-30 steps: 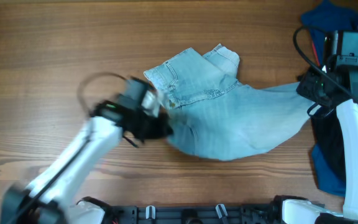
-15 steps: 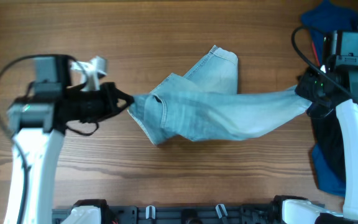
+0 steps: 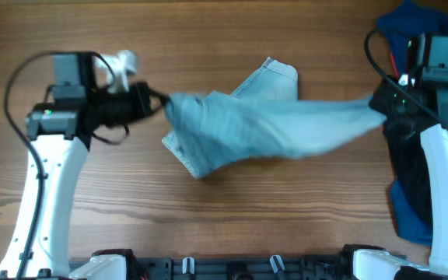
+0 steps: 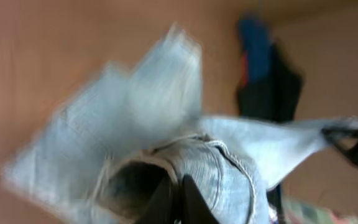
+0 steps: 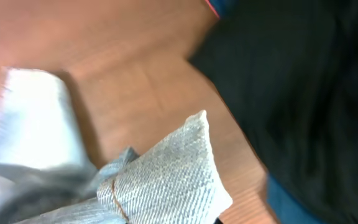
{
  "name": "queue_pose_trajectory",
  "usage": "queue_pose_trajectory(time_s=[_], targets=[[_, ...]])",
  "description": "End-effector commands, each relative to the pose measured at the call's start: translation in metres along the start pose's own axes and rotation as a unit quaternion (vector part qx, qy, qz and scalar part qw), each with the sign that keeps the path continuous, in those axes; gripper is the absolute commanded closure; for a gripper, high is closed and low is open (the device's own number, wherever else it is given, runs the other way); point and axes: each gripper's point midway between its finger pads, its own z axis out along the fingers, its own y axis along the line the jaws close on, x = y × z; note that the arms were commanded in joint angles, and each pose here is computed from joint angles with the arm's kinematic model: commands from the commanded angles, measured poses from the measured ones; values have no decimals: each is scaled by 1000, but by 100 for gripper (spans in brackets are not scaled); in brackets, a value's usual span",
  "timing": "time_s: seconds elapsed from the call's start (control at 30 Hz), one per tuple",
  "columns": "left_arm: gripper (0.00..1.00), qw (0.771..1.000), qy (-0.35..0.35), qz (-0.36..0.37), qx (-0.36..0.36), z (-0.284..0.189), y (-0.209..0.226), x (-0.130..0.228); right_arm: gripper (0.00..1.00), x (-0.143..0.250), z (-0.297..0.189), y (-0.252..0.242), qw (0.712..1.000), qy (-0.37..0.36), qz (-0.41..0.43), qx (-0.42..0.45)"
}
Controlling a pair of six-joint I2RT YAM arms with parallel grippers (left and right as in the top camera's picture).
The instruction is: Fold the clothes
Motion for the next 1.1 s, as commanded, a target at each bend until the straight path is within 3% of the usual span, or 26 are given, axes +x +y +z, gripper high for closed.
queue_pose_trajectory(time_s=[0.0,0.17,0.23,0.33,0.47,0.63,0.83,0.87,0.9,0.97,1.07], targets=[[94,978,-182,68,74,-65,-54,-100,96,-40,-12,23,995,-76,0,-64],[91,911,-366,133,134,-172,-110,-191,96,-95,-32,45,975,-188,13,-118],[91,904,-369,158,148,-197,-129,-197,96,-100,-35,48,972,-199,13,-125],[93,922,-307,158,173,-195,-139,-178,96,-88,-29,45,978,-173,8,-118],[96,963,-192,93,162,-151,-112,-136,96,-44,-8,31,994,-77,-18,-79],[96,997,-68,32,28,-70,-58,-84,96,-1,4,4,999,13,-31,-10],[90,998,54,21,-25,20,-43,-43,96,26,1,-15,997,67,-27,35],[87,998,62,19,-28,34,-42,-41,96,29,0,-21,996,70,-20,51],[73,997,72,9,-29,59,-38,-42,96,30,-1,-27,995,73,-20,66],[55,997,79,-5,-28,87,-30,-44,96,31,-1,-27,995,74,-27,65],[46,996,77,-39,-26,128,-11,-54,96,31,0,-27,995,75,-33,65]])
